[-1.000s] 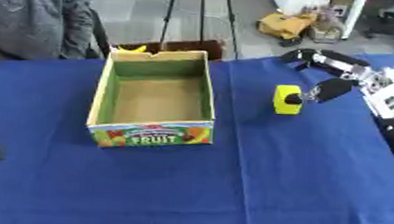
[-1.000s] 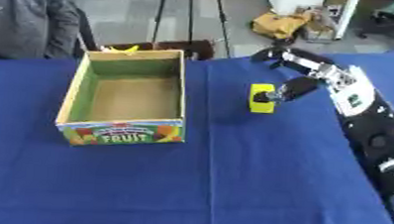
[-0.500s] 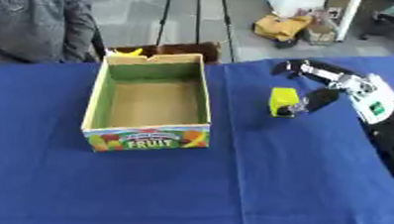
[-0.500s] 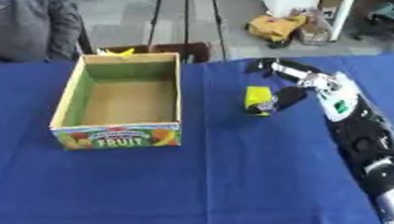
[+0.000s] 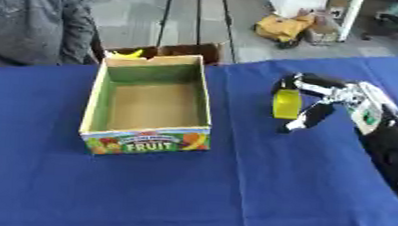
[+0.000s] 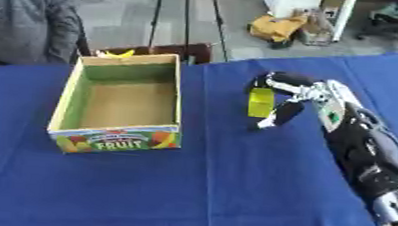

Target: Pick up objects on the table and place them in the box.

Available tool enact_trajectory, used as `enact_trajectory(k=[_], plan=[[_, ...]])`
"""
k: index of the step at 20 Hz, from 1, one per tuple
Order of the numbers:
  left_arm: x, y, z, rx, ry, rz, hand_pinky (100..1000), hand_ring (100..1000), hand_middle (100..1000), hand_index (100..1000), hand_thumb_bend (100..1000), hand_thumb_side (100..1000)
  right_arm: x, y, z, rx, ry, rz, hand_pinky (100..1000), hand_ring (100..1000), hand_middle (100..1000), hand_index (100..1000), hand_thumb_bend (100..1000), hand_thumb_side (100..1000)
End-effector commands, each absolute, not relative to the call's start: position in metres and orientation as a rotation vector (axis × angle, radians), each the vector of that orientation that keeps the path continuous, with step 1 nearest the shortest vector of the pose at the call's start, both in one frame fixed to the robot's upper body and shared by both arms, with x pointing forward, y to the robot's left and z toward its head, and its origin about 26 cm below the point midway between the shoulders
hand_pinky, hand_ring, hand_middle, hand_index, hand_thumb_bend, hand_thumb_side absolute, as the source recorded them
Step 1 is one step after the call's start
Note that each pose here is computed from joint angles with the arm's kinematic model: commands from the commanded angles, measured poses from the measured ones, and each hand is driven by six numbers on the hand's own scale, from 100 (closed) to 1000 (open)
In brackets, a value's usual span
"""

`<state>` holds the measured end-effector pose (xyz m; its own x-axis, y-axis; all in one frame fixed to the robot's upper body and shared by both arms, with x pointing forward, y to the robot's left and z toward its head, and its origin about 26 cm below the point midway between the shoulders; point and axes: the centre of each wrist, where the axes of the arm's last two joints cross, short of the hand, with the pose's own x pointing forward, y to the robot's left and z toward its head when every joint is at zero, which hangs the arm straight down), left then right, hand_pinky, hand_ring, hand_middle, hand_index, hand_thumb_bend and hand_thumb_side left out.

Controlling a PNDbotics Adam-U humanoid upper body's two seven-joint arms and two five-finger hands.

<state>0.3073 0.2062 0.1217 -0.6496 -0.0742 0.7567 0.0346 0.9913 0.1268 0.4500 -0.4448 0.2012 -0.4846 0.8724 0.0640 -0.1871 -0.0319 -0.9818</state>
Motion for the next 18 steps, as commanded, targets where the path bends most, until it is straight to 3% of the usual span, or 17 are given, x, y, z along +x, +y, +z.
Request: enact_trajectory(k=[1, 4, 6, 7, 8, 15, 16, 18], plan=[[0.3069, 0.2063, 0.1300, 0.020, -2.302, -0.173, 567, 577, 577, 788, 478, 650, 0.4487, -0.4500, 0.2084, -0.708, -1.364, 1.836, 741, 732, 709, 827, 597, 408], [0.3069, 0.2062, 0.1299, 0.019, -2.302, -0.173, 567, 577, 577, 788, 478, 651, 0.4487, -0.4504, 0.2058, -0.720, -1.381, 1.826, 702, 673, 705, 819, 517, 325], [0.3069, 0.2063, 0.1297, 0.019, -2.301, -0.172, 567, 577, 578, 788, 477, 651, 0.4486, -0.4509, 0.2045, -0.725, -1.392, 1.815, 667, 604, 708, 810, 411, 154], [0.3069, 0.2062, 0.1296, 0.018, -2.301, -0.172, 567, 577, 578, 789, 477, 652, 0.4486, -0.4510, 0.2041, -0.727, -1.398, 1.808, 650, 575, 707, 805, 221, 100], [0.3069, 0.2062, 0.1295, 0.018, -2.301, -0.171, 567, 577, 578, 789, 477, 651, 0.4485, -0.4513, 0.2043, -0.732, -1.407, 1.795, 632, 546, 703, 798, 100, 100], [0.3072, 0.2068, 0.1296, 0.023, -2.304, -0.170, 567, 577, 579, 789, 480, 648, 0.4498, -0.4477, 0.2100, -0.742, -1.475, 1.745, 593, 496, 703, 794, 100, 100], [0.3072, 0.2069, 0.1298, 0.024, -2.305, -0.171, 567, 578, 579, 789, 481, 648, 0.4502, -0.4465, 0.2110, -0.736, -1.484, 1.749, 620, 572, 742, 810, 166, 203], [0.3073, 0.2069, 0.1301, 0.025, -2.308, -0.171, 568, 578, 580, 789, 482, 647, 0.4509, -0.4443, 0.2127, -0.715, -1.509, 1.759, 661, 701, 787, 843, 473, 442]])
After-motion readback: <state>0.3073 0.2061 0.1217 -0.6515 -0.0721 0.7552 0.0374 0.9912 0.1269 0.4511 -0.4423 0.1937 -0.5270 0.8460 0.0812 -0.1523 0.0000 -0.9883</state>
